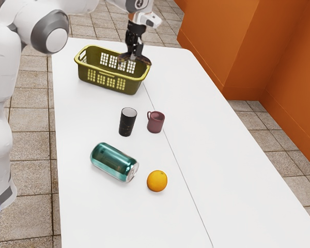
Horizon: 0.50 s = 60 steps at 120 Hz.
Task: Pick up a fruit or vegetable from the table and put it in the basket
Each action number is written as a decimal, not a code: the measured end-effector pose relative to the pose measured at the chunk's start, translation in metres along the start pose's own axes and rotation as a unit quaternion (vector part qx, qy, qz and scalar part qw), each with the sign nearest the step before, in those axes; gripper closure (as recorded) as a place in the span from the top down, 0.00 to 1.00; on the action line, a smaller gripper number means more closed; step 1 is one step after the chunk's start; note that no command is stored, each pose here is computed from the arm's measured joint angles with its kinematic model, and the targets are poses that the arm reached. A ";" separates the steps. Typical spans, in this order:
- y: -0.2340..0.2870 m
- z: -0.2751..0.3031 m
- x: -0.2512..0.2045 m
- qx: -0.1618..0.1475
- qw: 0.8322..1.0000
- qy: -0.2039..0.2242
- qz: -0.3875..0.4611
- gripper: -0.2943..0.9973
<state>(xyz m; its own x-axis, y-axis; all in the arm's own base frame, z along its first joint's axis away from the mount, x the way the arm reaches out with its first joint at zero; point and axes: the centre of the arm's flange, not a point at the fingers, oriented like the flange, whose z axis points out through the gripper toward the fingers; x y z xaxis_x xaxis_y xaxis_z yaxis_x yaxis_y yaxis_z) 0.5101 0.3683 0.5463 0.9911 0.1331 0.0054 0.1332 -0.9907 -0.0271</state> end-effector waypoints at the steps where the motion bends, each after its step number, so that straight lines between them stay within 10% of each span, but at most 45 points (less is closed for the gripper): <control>1: 0.000 0.000 0.000 0.000 1.000 0.001 0.002 0.32; 38: 0.034 -0.033 0.010 -0.008 0.996 0.034 0.084 0.71; 60: 0.264 -0.178 -0.029 0.006 0.972 0.085 0.219 0.76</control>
<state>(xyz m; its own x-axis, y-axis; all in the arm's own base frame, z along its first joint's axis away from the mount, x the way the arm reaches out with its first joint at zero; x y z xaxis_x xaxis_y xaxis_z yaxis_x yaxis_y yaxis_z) 0.5158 0.0984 0.7167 0.9381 -0.3098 0.1548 -0.3014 -0.9505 -0.0762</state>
